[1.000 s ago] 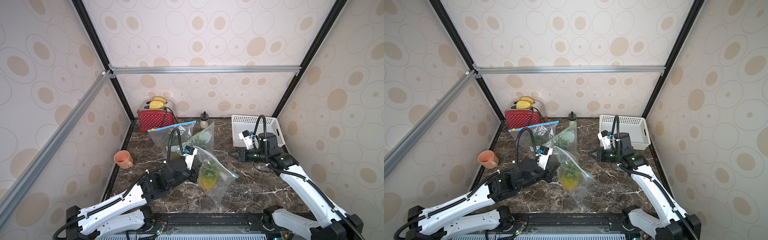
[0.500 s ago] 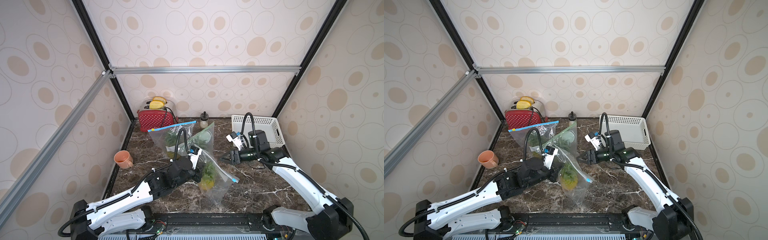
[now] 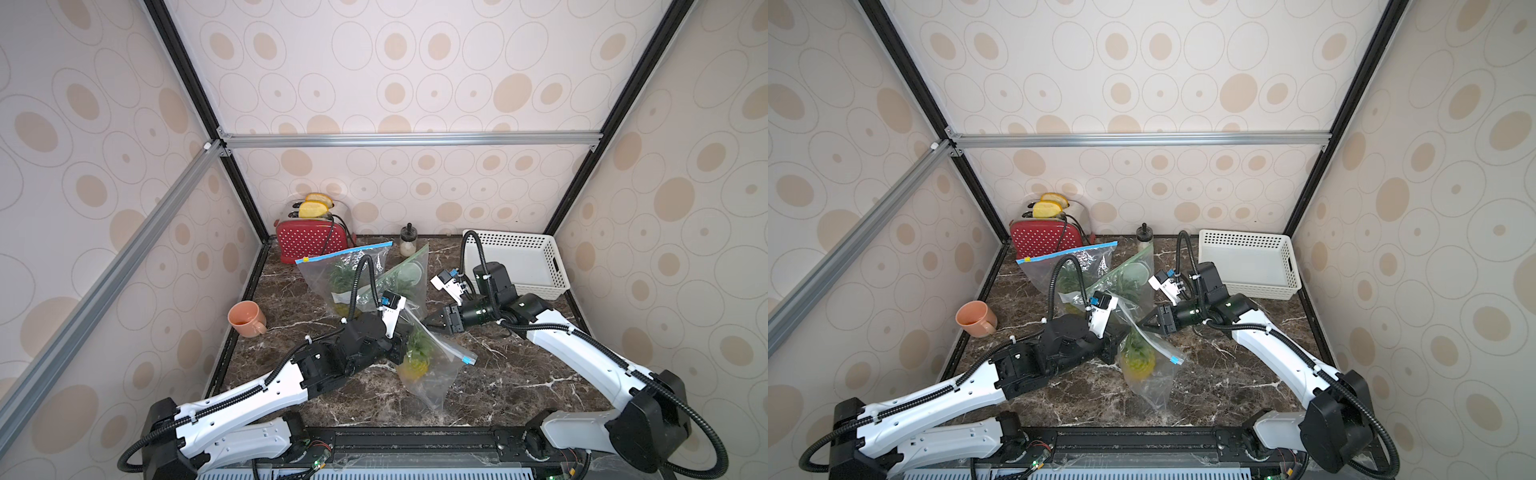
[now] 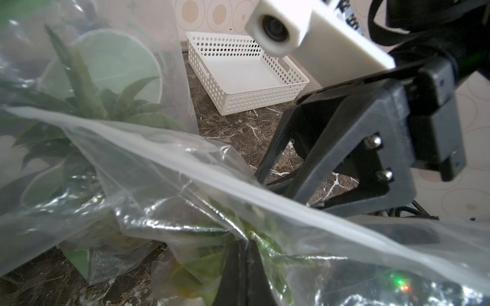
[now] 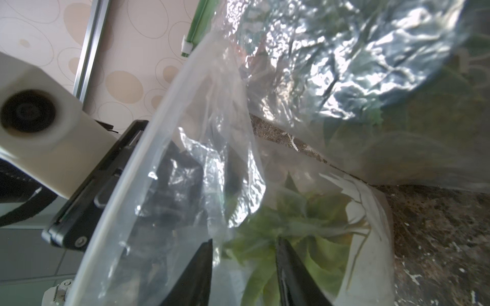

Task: Open the zip-top bag and take out the pineapple
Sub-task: Open the zipper of the food storage bag at the center of the board.

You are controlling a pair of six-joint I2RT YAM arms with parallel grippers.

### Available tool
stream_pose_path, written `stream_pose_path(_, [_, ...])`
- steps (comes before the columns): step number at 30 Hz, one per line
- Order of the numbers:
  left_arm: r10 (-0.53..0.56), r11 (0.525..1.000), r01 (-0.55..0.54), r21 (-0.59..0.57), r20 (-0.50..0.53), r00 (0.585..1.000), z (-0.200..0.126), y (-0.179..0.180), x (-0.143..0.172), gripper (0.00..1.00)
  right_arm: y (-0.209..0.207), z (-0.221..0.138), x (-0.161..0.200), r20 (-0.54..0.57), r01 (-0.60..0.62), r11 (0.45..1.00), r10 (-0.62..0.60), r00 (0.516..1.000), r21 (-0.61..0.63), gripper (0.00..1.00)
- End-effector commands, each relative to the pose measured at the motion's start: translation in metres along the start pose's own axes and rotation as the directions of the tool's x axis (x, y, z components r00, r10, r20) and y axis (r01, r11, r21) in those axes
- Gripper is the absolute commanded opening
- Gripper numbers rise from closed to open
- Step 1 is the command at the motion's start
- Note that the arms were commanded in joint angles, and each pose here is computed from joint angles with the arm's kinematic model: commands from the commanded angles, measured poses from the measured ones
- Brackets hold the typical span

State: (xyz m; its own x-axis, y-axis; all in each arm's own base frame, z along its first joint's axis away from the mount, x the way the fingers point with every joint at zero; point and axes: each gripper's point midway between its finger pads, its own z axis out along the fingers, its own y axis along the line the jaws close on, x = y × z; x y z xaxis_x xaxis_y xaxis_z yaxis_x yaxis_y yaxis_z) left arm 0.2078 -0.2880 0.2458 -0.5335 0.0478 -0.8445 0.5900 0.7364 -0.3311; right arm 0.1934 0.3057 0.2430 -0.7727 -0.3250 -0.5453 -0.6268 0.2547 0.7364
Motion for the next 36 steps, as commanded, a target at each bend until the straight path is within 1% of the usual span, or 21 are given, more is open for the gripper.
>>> stream_pose_path(1, [-0.018, 0.999, 0.015, 0.052, 0.063, 0.998, -0.003, -0.015, -0.02, 0.0, 0.005, 0.003, -0.005, 0.008, 0.021, 1.0, -0.021, 1.0, -0.02, 0.48])
stream_pose_path(4, [-0.02, 0.998, 0.016, 0.062, 0.066, 0.998, 0.0, -0.018, -0.021, 0.0, 0.006, 0.004, -0.006, 0.003, 0.025, 0.999, -0.025, 1.0, -0.023, 0.55])
stream_pose_path(6, [-0.02, 0.998, 0.016, 0.068, 0.065, 0.998, 0.003, -0.019, -0.022, 0.0, 0.006, 0.006, -0.006, -0.002, 0.026, 0.999, -0.026, 1.0, -0.025, 0.56])
stream_pose_path(7, [-0.019, 0.997, 0.015, 0.072, 0.061, 0.998, 0.005, -0.021, -0.022, 0.0, 0.005, 0.007, -0.005, -0.004, 0.023, 0.999, -0.023, 1.0, -0.025, 0.55])
stream_pose_path(8, [-0.018, 0.997, 0.014, 0.073, 0.06, 0.998, 0.006, -0.021, -0.022, 0.0, 0.005, 0.007, -0.005, -0.006, 0.02, 0.999, -0.021, 1.0, -0.025, 0.51])
stream_pose_path(13, [-0.014, 0.997, 0.01, 0.072, 0.057, 0.998, 0.008, -0.022, -0.022, 0.0, 0.001, 0.009, -0.003, -0.007, 0.009, 1.0, -0.009, 1.0, -0.013, 0.17])
stream_pose_path(16, [-0.013, 0.999, 0.011, 0.052, 0.054, 0.998, 0.003, -0.017, -0.021, 0.0, 0.002, 0.006, -0.005, 0.006, 0.018, 1.0, -0.018, 1.0, 0.001, 0.09])
stream_pose_path(21, [-0.005, 1.0, 0.005, -0.015, 0.053, 0.999, -0.018, 0.001, -0.016, 0.0, 0.009, -0.002, -0.008, 0.027, 0.04, 0.999, -0.041, 0.999, 0.026, 0.05])
stream_pose_path(28, [-0.013, 0.994, 0.02, -0.106, 0.067, 0.998, -0.047, 0.028, -0.006, 0.0, 0.008, -0.012, -0.013, 0.058, 0.044, 0.996, -0.048, 0.997, 0.074, 0.04])
stream_pose_path(36, [-0.037, 0.99, 0.044, -0.133, 0.056, 0.998, -0.049, 0.039, 0.009, 0.0, -0.001, -0.019, -0.019, 0.092, 0.015, 0.994, -0.025, 0.995, 0.104, 0.01])
